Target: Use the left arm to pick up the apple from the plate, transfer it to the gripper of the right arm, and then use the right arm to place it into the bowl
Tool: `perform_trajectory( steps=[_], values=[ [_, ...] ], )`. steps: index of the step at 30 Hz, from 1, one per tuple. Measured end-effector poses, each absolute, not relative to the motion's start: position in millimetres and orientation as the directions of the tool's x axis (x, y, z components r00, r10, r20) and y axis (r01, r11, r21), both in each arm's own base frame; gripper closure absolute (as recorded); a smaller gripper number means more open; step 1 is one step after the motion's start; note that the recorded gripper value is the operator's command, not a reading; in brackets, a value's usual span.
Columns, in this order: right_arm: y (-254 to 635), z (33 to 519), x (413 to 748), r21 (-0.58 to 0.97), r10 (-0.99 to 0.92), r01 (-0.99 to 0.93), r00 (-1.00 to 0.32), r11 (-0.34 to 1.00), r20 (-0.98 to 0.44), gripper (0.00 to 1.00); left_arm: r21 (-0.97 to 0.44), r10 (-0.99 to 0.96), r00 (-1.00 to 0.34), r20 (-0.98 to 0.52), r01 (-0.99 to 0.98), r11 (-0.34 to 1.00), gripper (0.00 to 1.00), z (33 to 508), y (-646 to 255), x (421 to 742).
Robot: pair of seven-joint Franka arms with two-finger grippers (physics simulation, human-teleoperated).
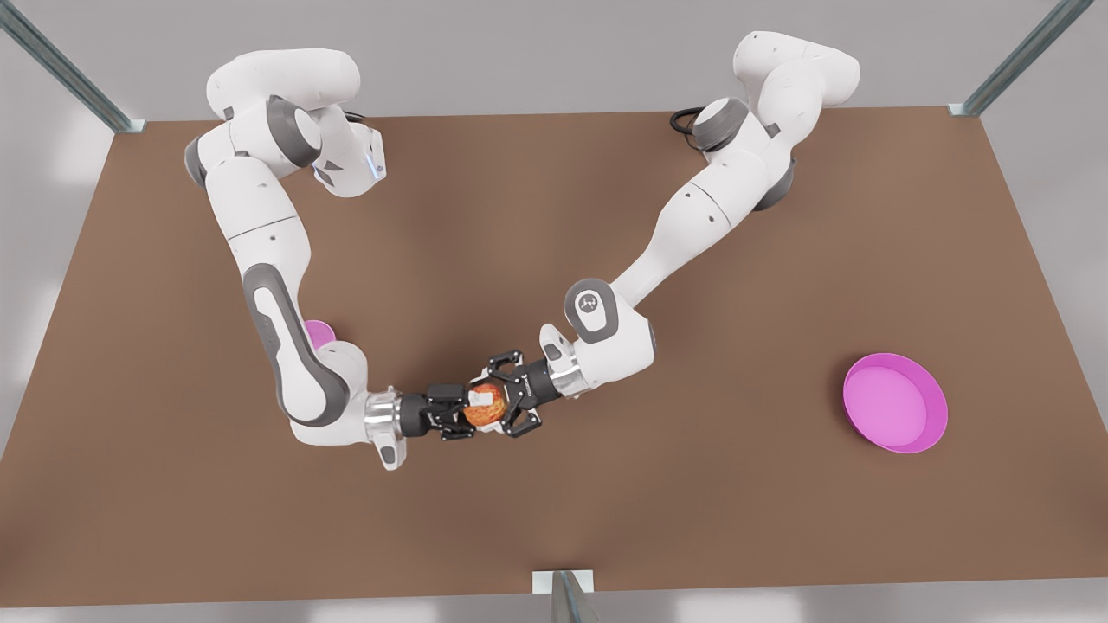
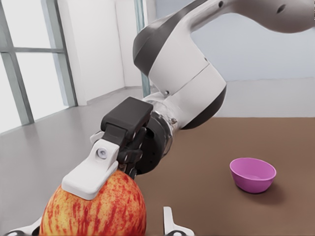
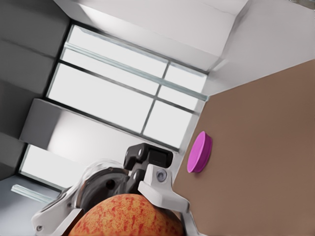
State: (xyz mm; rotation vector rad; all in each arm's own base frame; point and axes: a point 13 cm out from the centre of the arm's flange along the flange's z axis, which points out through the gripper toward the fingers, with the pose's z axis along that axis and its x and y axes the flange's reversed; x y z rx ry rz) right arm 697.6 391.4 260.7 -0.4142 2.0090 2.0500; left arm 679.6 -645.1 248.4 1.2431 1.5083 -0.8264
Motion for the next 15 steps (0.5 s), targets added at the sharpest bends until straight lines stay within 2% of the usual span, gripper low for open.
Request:
perform_trajectory(
  steps=[6,12,13,15],
  values=[
    [383.9,261.0,699.6,0.917,-0.033,-0.399,-0.917,-0.002,-0.399,0.40,0.093,0.303,0.015,-0.953,0.965,0.245,0.00,254.7,-644.1,681.4],
    [328.5,258.2,700.0,0.876,-0.133,-0.473,-0.878,0.097,-0.459,0.40,0.099,0.306,0.019,-0.952,0.963,0.249,0.00,254.3,-639.5,685.6],
    [313.6,260.2,698.4,0.861,-0.170,-0.493,-0.865,0.125,-0.471,0.40,0.102,0.308,0.018,-0.951,0.960,0.259,0.00,255.0,-631.3,693.0],
    [273.0,258.7,694.5,0.824,-0.261,-0.533,-0.837,0.192,-0.481,0.40,0.124,0.363,0.011,-0.932,0.949,0.289,0.00,253.0,-565.2,730.7]
  ],
)
